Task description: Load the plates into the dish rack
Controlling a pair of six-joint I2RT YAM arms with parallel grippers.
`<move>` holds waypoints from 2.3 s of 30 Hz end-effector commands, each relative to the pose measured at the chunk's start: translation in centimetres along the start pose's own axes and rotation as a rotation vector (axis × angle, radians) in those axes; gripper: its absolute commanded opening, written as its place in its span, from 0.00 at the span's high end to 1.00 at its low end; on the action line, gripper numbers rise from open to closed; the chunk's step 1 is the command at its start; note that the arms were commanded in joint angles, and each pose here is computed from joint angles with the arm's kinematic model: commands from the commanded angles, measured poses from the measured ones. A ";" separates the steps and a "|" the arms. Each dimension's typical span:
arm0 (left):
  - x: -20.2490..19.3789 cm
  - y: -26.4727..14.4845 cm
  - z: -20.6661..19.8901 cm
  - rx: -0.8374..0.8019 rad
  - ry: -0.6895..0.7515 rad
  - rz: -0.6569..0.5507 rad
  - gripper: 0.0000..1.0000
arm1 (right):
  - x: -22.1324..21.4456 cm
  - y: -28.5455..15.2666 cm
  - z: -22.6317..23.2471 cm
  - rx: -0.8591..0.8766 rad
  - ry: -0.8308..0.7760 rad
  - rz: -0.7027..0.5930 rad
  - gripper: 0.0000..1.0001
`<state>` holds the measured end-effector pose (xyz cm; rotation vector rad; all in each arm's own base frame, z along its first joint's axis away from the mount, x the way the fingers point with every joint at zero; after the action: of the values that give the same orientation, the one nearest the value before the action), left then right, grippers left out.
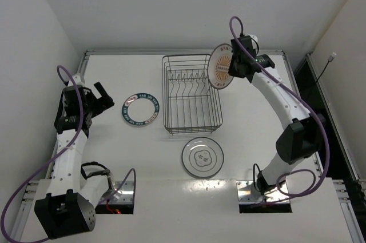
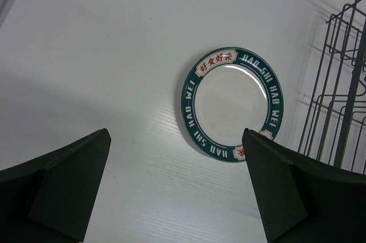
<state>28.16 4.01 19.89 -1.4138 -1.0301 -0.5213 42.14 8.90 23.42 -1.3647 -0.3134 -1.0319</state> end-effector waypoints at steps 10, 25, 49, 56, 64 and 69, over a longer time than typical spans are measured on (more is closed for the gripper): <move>0.4 0.1 -0.1 0.001 0.014 -0.013 0.00 | 0.5 0.8 3.0 -0.084 -0.079 -0.058 1.00; 0.6 0.2 -0.1 0.000 0.014 -0.022 0.00 | -3.2 1.5 7.5 -0.119 -0.226 0.048 0.99; 0.6 0.2 -0.1 0.000 0.014 -0.022 0.00 | -20.3 -11.7 -5.1 0.495 -0.014 0.549 0.33; 0.6 0.2 -0.1 0.000 0.014 -0.022 0.00 | -27.7 -9.6 -9.6 0.399 0.191 0.754 0.36; 0.6 0.2 -0.1 0.000 0.014 -0.022 0.00 | -29.3 -6.3 -10.2 0.367 0.176 0.917 0.36; 0.3 0.4 -0.4 -0.018 0.014 -0.008 0.00 | -31.2 -5.0 -10.6 0.394 0.221 0.984 0.37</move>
<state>28.25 4.01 19.65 -1.4180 -1.0236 -0.5147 15.95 12.34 1.61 -0.9429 0.3804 -0.2671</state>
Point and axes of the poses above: each gripper's point midway between its finger pads, its own y axis out along the fingers, its own z axis along the line the jaws close on, x = y × z, the point moved 2 cm from there along -y, back along the fingers, and after that the axes turned 12 degrees about y, right-handed, at the moved point
